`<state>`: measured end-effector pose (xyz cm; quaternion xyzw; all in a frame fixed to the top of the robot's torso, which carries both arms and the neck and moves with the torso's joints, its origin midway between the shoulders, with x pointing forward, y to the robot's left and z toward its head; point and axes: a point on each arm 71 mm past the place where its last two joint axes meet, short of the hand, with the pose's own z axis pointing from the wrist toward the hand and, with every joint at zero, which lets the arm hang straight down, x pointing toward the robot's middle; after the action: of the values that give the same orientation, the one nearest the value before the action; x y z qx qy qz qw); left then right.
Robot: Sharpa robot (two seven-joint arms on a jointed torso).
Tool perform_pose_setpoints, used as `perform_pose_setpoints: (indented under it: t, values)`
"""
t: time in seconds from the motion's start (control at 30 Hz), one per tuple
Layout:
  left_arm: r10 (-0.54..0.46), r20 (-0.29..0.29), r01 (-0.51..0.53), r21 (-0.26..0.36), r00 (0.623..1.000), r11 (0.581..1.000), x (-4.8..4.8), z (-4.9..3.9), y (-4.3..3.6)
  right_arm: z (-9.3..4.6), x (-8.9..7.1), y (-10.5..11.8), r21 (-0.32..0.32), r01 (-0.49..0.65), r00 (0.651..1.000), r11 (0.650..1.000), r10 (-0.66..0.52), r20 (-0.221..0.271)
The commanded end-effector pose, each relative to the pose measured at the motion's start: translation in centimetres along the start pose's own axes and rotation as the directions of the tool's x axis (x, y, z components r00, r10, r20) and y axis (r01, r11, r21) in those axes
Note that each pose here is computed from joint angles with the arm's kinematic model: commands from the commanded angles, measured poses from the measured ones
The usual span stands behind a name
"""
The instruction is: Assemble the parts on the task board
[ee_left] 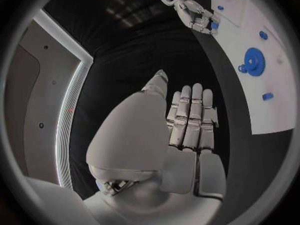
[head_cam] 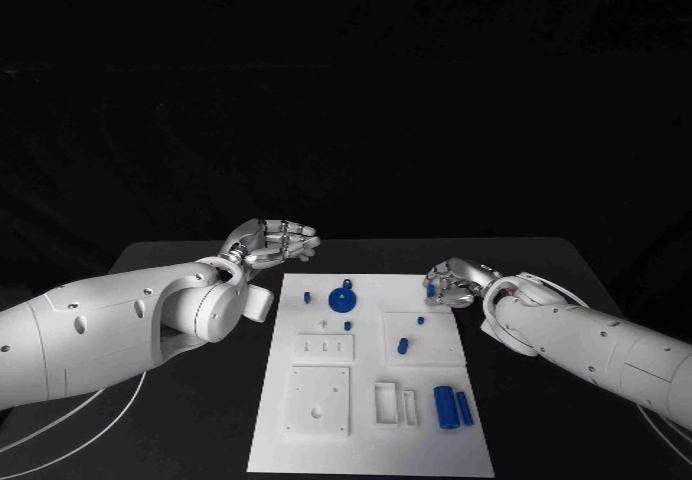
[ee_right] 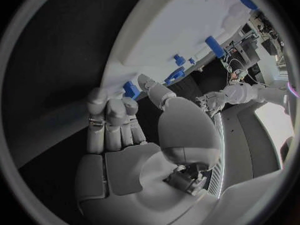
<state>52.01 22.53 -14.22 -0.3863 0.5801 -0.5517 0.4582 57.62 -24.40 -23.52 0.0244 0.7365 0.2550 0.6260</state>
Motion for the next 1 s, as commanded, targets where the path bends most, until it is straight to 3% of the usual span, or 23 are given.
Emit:
perform_pose_setpoints:
  t: [0.03, 1.0]
  values:
    - [-0.003, -0.015, 0.003, 0.013, 1.0, 1.0, 0.19, 0.03, -0.18, -0.04, 0.15, -0.02, -0.003, 0.013, 1.0, 1.0, -0.013, -0.017]
    - [-0.001, -0.016, 0.001, 0.01, 1.0, 1.0, 0.11, 0.04, -0.15, 0.03, 0.2, -0.04, -0.001, 0.009, 1.0, 1.0, -0.009, -0.022]
